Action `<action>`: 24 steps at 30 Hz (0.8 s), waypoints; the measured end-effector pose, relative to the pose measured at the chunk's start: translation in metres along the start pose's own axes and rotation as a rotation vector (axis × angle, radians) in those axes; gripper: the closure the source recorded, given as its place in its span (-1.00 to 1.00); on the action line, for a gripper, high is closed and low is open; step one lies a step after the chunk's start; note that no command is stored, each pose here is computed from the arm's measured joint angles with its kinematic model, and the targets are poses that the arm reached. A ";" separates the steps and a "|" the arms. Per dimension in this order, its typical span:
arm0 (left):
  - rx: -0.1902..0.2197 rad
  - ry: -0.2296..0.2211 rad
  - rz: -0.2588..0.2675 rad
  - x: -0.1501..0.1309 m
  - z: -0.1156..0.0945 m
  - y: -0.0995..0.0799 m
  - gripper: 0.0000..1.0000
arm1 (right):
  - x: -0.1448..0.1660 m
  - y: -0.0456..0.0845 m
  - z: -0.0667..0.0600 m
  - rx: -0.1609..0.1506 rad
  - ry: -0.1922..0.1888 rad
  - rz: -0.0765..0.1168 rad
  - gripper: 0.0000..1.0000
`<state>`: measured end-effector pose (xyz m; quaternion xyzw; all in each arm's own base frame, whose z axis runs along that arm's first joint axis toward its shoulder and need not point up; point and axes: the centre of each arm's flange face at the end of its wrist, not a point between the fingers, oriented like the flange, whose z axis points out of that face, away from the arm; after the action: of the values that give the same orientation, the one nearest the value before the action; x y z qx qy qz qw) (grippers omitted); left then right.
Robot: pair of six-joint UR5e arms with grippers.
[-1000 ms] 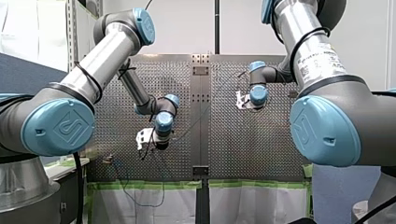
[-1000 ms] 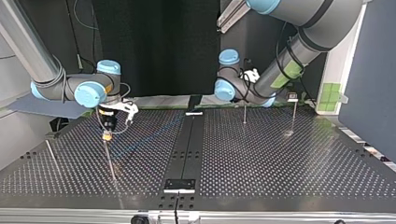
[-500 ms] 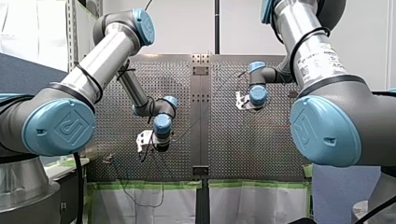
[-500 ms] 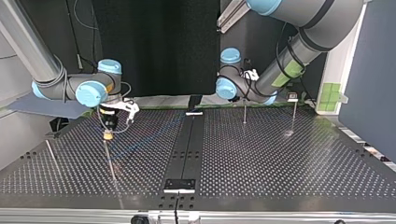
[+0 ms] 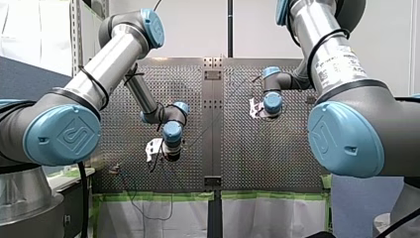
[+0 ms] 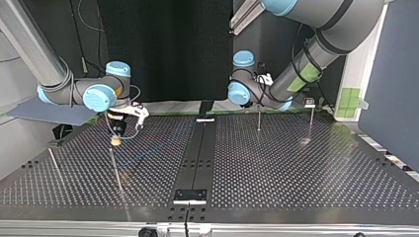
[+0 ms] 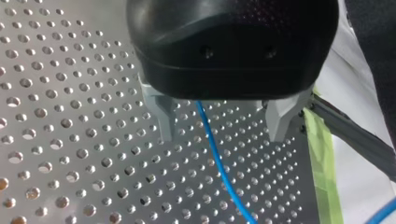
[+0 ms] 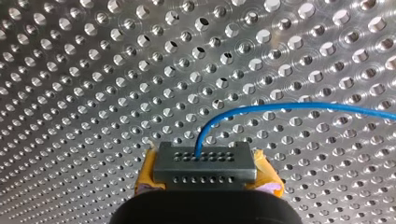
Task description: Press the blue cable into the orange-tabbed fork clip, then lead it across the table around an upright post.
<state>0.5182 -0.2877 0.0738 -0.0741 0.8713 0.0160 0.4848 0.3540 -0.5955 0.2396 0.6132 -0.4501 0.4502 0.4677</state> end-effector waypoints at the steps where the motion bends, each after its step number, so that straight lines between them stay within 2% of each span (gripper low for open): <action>1: -0.001 0.000 0.000 0.000 0.000 0.000 -0.91 | 0.000 0.000 0.000 0.000 0.000 -0.001 1.00; 11: -0.001 -0.002 0.006 0.000 0.000 0.000 -0.91 | -0.010 0.000 -0.002 -0.014 -0.010 -0.003 1.00; 24: 0.004 -0.007 0.008 -0.001 0.000 -0.001 -0.91 | -0.016 -0.001 -0.003 -0.015 -0.015 -0.006 1.00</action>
<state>0.5190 -0.2884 0.0741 -0.0696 0.8700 0.0167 0.4878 0.3510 -0.5903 0.2241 0.6141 -0.4553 0.4408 0.4704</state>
